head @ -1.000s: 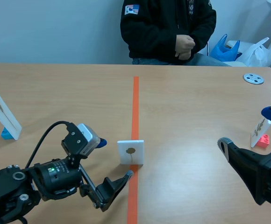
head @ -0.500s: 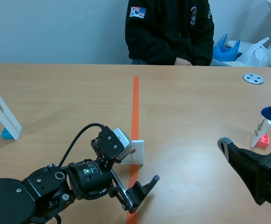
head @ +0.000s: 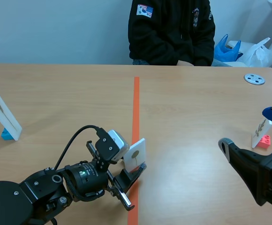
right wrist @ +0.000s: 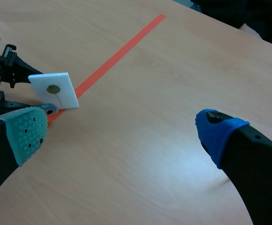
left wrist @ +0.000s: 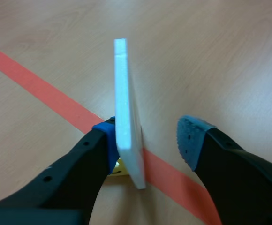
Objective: Sort the leaf by its shape. The table is split by an orange tape line. A compound leaf with several leaflets goes to the left side, a simple leaf with one blade goes to the right side. Return to the home posture when a red brick is placed on the table.
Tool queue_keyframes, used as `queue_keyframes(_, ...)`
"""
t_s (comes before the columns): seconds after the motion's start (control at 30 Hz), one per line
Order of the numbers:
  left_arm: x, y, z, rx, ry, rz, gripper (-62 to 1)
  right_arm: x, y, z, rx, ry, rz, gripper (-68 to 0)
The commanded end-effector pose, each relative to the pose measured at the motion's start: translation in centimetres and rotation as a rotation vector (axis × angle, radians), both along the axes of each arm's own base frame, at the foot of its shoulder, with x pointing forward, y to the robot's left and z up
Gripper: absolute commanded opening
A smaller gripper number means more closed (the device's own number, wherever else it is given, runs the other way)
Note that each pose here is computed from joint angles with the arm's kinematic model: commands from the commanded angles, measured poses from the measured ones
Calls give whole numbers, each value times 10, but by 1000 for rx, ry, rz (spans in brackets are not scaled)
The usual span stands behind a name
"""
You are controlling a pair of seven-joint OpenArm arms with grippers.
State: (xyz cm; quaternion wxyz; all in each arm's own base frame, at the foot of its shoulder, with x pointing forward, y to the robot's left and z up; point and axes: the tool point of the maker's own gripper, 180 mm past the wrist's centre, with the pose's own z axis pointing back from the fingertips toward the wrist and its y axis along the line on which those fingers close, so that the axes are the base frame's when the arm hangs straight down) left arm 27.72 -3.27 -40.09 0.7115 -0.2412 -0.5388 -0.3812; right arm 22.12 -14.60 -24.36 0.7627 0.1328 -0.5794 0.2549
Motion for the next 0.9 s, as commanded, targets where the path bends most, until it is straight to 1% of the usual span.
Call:
queue_keyframes(0.0,9,-2,13,-32,-35,16,-379,5,0,11,12,-40,3,4)
queue_keyframes(0.1,11,-2,14,-33,-39,26,-448,5,0,11,12,-40,3,4)
queue_keyframes(0.2,11,-2,14,-33,-39,26,-539,5,0,11,12,-40,3,4)
queue_keyframes(0.27,11,-2,14,-33,-39,26,-570,5,0,11,12,-40,3,4)
queue_keyframes(0.4,11,-4,17,-40,-44,23,-571,5,0,11,12,-40,3,4)
queue_keyframes(0.5,9,-7,28,-58,-65,18,-571,5,0,11,12,-40,3,4)
queue_keyframes(0.6,7,-6,47,-85,-78,32,-571,5,0,11,12,-40,3,4)
queue_keyframes(0.77,-4,8,75,-99,-33,97,-570,6,0,13,14,-48,3,4)
queue_keyframes(0.87,-11,23,98,-135,-37,148,-568,7,0,13,16,-51,3,4)
